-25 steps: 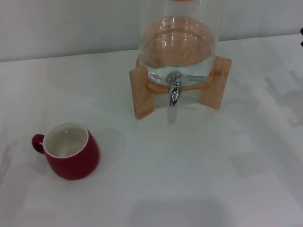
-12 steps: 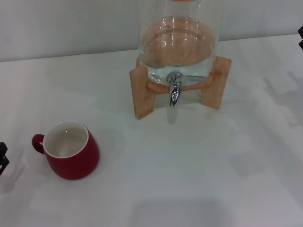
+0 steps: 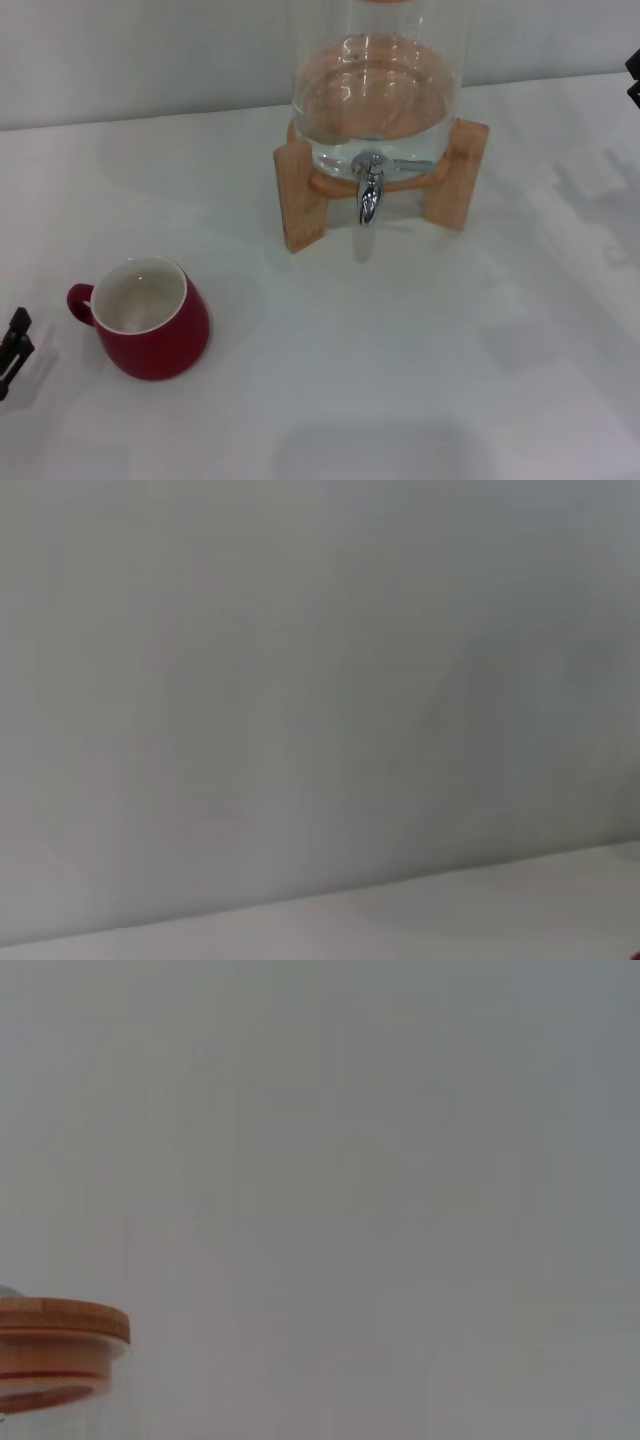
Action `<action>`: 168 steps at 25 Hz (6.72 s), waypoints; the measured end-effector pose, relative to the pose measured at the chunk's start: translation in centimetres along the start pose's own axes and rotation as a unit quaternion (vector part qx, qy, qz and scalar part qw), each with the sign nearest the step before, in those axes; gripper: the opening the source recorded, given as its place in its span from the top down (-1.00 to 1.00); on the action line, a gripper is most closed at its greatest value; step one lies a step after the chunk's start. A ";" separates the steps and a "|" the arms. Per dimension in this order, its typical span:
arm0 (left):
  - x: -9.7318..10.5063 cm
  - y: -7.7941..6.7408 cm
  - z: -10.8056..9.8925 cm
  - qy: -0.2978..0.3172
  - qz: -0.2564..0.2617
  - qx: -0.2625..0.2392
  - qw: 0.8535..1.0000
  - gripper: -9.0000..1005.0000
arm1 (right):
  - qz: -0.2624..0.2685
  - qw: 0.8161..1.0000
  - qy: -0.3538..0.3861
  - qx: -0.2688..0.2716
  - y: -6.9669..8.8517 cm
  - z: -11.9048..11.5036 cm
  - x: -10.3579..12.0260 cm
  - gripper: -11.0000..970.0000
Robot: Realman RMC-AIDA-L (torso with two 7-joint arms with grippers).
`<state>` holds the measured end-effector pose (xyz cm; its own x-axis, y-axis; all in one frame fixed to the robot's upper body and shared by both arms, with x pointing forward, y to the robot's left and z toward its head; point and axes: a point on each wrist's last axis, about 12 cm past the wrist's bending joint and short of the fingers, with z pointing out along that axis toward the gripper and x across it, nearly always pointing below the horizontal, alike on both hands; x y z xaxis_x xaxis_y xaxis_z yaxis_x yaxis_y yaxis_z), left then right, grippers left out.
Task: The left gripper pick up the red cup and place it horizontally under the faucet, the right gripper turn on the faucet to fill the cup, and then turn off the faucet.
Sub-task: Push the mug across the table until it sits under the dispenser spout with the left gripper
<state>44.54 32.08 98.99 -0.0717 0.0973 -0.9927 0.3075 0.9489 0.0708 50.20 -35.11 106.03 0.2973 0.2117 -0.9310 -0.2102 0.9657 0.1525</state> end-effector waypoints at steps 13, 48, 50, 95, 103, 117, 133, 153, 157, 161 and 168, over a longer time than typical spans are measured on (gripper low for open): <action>-0.2 -0.2 1.3 0.011 0.012 0.021 1.000 -0.66 | -0.001 1.000 0.005 -0.003 0.1 -0.2 0.1 -0.71; -0.1 -1.0 2.0 0.024 0.030 0.060 0.997 -0.66 | -0.001 1.000 0.009 -0.008 0.2 -0.3 0.2 -0.71; -0.1 -1.0 2.0 0.024 0.030 0.060 0.997 -0.66 | -0.001 1.000 0.009 -0.008 0.2 -0.3 0.2 -0.71; -0.2 -0.7 2.3 0.030 0.041 0.066 0.997 -0.66 | 0.003 1.000 0.020 -0.012 0.3 -1.1 0.4 -0.71; -0.2 -0.6 2.4 0.029 0.043 0.067 0.996 -0.66 | 0.003 1.000 0.019 -0.013 0.3 -1.1 0.4 -0.71; -0.7 -0.6 3.3 0.027 0.051 0.075 0.996 -0.66 | 0.004 1.000 0.018 -0.014 0.3 -1.1 0.4 -0.71; -0.9 -0.5 4.3 0.033 0.061 0.080 0.994 -0.66 | 0.005 1.000 0.017 -0.014 0.4 -1.0 0.4 -0.71; -0.7 -0.8 4.5 0.043 0.059 0.075 0.994 0.36 | 0.004 1.000 0.016 -0.019 0.5 -0.8 0.4 -0.71; -0.7 -0.8 4.5 0.043 0.059 0.075 0.994 0.60 | 0.004 1.000 0.018 -0.021 0.5 -0.9 0.4 -0.71; -0.7 -0.9 4.5 0.042 0.059 0.076 0.994 0.74 | 0.004 1.000 0.016 -0.023 0.5 -0.9 0.3 -0.71; -1.2 -0.9 4.9 0.030 0.059 0.078 0.995 0.82 | 0.005 1.000 0.016 -0.025 0.6 -1.0 0.4 -0.71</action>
<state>48.97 29.65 99.60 -0.0813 0.2265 -0.9706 0.4599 0.8725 0.1651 49.28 -34.59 105.47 0.2661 0.2150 -0.9396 -0.2591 0.9549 0.1451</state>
